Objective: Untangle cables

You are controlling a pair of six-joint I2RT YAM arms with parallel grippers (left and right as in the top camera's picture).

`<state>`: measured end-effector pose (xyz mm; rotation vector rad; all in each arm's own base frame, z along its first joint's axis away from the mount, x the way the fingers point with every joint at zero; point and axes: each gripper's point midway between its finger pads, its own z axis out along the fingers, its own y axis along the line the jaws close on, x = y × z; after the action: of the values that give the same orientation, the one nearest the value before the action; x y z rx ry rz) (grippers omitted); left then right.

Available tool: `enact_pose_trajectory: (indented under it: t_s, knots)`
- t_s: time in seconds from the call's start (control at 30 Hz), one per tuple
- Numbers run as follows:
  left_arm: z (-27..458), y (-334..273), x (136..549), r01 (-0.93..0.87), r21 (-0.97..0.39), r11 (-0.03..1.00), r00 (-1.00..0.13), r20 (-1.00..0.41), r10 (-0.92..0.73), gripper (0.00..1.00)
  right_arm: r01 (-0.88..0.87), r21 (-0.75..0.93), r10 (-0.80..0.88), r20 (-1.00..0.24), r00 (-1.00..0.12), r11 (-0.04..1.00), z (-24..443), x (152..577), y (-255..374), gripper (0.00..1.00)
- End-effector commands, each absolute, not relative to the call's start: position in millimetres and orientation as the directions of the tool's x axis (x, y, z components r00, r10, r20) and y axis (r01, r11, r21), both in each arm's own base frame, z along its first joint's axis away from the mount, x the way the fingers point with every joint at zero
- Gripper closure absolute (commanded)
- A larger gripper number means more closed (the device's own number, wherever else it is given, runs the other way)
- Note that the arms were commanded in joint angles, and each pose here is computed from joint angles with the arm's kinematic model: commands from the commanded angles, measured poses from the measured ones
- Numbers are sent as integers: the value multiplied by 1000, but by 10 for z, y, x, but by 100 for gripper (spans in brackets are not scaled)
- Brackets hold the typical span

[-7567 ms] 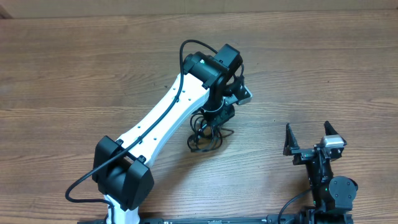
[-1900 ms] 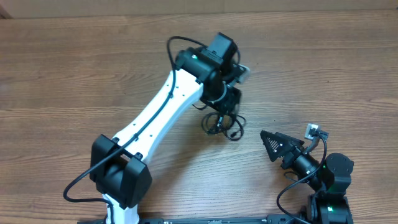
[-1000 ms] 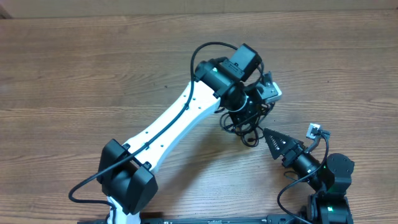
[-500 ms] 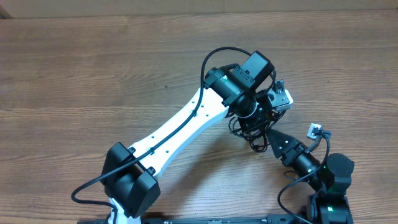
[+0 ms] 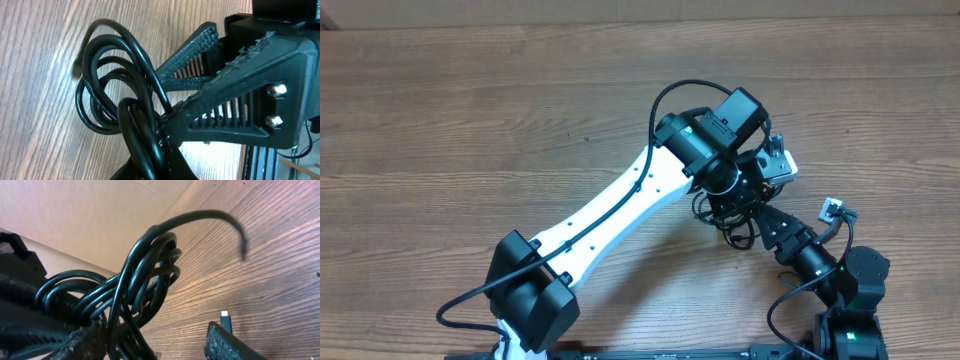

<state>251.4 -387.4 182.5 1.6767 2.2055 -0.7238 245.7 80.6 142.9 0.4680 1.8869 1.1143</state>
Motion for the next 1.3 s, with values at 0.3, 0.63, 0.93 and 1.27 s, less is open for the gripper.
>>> enact_pose_trajectory:
  t_s: [0.3,0.63,0.93,1.27]
  knots:
    - [1954,-4026,2409,959,-245,142,-259,-550,794,96,-135,832,668,-518,-534,538,1543,2477,809,62]
    - [1930,-4025,2419,964,-219,152,-250,-541,803,96,-123,830,676,-520,-523,543,1536,2492,781,96]
    - [1809,-3827,2725,908,-125,401,-412,-454,790,96,85,816,737,-465,-490,571,1191,2500,545,96]
    - [1822,-3692,3045,744,-70,665,-617,-453,643,96,120,812,740,-445,-505,570,1105,2467,540,96]
